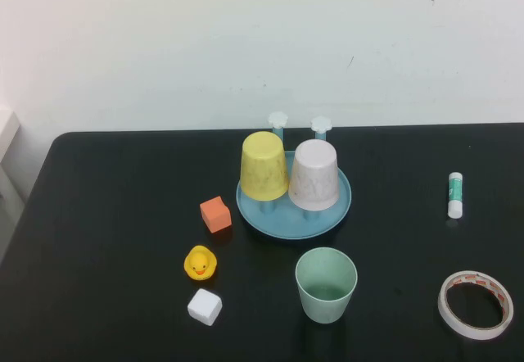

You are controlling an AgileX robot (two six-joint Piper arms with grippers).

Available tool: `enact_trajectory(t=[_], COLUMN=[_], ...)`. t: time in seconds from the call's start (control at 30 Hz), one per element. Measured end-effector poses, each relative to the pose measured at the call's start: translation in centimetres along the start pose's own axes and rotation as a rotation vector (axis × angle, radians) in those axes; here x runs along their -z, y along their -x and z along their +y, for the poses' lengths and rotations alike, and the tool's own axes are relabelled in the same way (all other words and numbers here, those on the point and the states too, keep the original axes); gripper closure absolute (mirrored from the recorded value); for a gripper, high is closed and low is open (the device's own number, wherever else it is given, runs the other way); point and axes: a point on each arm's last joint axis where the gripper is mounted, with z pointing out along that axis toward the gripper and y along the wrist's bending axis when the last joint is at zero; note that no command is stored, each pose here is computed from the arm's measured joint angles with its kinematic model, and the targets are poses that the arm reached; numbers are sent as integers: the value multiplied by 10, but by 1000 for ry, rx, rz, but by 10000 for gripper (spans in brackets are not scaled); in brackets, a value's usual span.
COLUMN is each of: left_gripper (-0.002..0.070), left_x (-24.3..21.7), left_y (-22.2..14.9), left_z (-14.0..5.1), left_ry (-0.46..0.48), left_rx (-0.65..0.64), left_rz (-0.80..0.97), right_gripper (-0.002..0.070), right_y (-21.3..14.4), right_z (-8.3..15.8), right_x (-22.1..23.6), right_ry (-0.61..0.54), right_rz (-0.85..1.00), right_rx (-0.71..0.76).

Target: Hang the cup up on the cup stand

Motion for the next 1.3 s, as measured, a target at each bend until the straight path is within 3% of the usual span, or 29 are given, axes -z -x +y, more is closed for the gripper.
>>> enact_trajectory(t=[1.3], left_gripper=[676], left_x=[0], left_y=[2], left_z=[0], left_ry=[2], left_rx=[-3], left_rz=[-29], right_gripper=[676], right_y=[0], right_z=[0], right_x=[0], right_ry=[0], right_rz=[-3], right_rx=[-2])
